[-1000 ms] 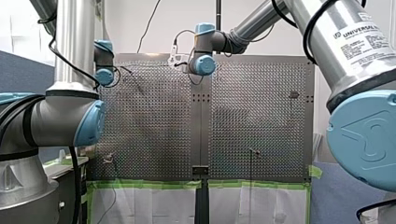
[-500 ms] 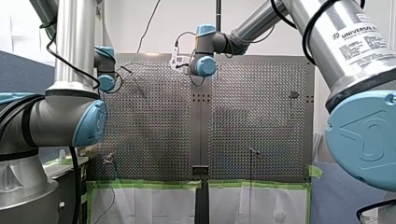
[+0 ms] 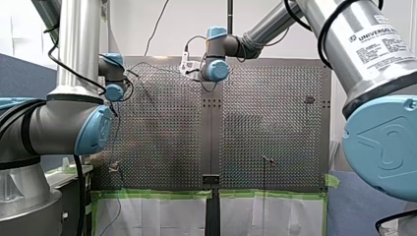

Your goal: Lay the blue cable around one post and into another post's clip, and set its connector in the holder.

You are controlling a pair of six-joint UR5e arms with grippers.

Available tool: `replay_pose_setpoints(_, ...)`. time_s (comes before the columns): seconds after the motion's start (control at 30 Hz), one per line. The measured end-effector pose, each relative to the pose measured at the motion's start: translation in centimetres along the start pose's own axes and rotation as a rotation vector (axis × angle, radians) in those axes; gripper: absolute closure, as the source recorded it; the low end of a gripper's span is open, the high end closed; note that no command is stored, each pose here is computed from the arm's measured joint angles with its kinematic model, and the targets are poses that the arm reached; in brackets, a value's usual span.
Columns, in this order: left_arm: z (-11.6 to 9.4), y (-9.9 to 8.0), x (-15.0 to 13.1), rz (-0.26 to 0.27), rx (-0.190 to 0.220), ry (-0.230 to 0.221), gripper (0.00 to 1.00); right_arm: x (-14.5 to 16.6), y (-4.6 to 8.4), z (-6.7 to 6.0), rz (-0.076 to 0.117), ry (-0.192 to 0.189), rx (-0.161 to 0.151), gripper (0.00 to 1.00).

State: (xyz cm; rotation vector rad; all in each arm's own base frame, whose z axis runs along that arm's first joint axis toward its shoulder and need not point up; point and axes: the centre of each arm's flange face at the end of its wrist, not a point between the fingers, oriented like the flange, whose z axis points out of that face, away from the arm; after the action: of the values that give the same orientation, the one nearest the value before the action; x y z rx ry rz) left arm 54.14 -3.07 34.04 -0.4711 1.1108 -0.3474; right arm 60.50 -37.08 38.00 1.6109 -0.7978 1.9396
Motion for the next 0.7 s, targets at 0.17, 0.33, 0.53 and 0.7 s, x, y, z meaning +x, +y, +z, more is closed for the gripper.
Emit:
replay_pose_setpoints(0.17,0.2,-0.3,-0.1,-0.026,0.014,-0.024,1.0,-0.4,1.2,0.1,-0.003,-0.013,-0.025,1.0)
replay_pose_setpoints(0.33,0.2,0.1,-0.3,-0.028,-0.013,-0.039,1.0,-1.1,2.1,0.0,-0.006,-0.027,-0.04,1.0)
replay_pose_setpoints(0.53,0.1,1.0,-0.6,-0.012,-0.067,-0.056,1.0,-1.5,2.3,-0.1,-0.023,-0.041,-0.043,1.0)
replay_pose_setpoints(0.7,-0.2,0.8,-0.4,0.022,-0.08,-0.044,1.0,-1.5,2.3,-0.1,-0.029,-0.043,-0.044,1.0)
